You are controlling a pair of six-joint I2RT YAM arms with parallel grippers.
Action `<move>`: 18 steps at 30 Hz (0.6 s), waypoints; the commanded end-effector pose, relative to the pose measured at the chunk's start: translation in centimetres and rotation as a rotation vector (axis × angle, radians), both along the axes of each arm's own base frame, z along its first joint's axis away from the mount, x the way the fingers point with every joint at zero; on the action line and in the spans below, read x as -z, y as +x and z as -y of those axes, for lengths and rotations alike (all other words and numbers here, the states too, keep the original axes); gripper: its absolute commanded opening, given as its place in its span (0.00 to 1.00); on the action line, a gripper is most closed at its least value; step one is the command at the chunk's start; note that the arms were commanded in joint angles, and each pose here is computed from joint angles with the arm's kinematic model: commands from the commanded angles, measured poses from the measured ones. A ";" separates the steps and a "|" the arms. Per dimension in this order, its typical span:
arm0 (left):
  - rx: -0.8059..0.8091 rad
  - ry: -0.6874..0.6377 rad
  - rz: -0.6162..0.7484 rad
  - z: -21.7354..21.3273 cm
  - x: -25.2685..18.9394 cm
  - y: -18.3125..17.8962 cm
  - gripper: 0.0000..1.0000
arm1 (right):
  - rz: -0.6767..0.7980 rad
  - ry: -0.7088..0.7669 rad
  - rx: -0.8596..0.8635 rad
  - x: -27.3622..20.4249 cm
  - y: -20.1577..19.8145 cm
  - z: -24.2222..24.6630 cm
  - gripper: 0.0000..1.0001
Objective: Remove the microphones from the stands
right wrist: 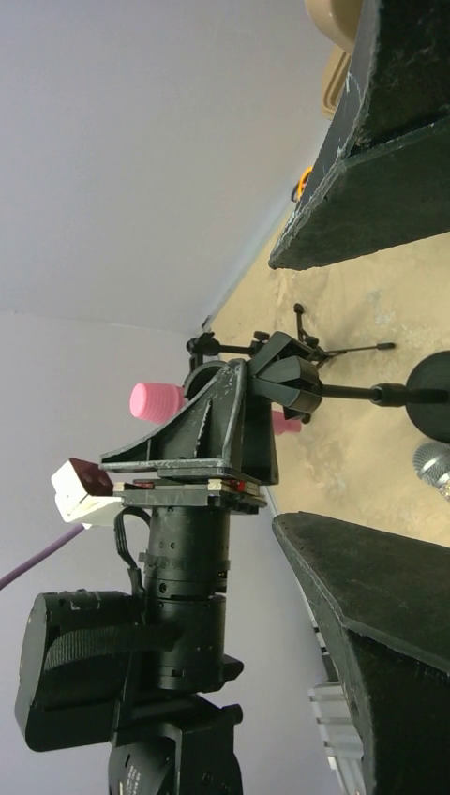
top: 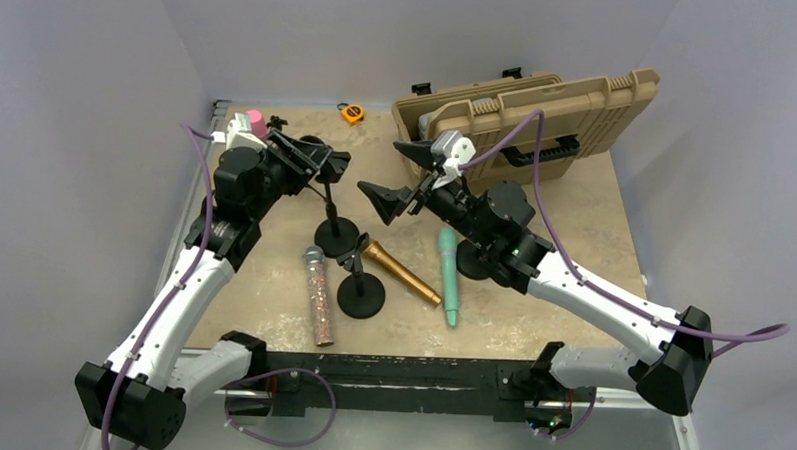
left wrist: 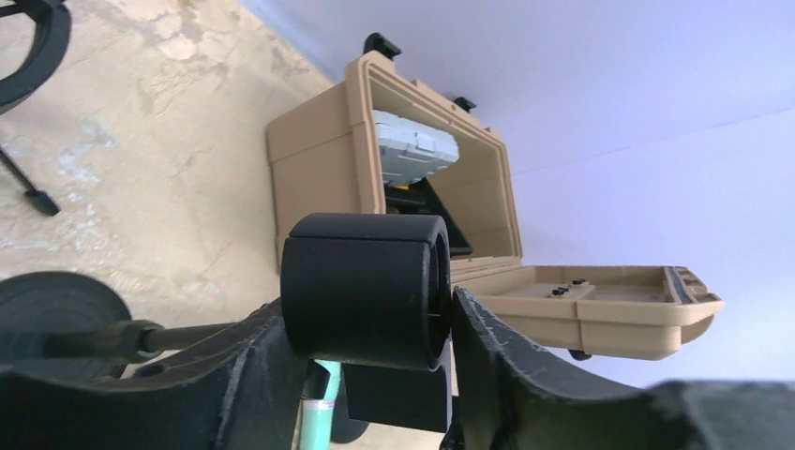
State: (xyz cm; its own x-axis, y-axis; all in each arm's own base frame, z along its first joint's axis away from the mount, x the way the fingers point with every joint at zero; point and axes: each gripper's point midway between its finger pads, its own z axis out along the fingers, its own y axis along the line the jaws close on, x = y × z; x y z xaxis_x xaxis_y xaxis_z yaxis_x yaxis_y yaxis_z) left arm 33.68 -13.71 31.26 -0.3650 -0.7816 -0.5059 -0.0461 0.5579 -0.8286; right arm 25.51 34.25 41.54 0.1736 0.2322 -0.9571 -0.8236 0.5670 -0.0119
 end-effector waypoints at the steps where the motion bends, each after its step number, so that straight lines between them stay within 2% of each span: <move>1: -0.022 0.071 -0.001 -0.8 3.5 0.7 0.48 | -0.003 0.039 0.006 -0.7 -0.3 0.6 0.99; 6: 0.013 0.132 -0.100 -0.8 9.4 -0.2 0.38 | -0.008 0.033 0.001 -0.2 -0.2 0.3 0.99; 9: 0.065 0.125 -0.143 -0.1 12.1 -1.3 0.32 | -0.014 0.024 -0.002 0.4 0.0 -0.1 0.99; 18: 0.077 0.214 -0.202 -0.9 16.9 -4.1 0.31 | -0.027 0.004 -0.036 2.1 0.3 -1.5 0.99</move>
State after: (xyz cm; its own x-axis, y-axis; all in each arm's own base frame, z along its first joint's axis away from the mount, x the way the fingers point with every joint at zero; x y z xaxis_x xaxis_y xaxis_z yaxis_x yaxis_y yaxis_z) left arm 32.74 -14.67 26.13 -0.3453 -0.7781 -0.5247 0.0848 0.5309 -0.8432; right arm 26.00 35.15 39.09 0.1340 0.2108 -0.9683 -0.8294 0.5587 0.0069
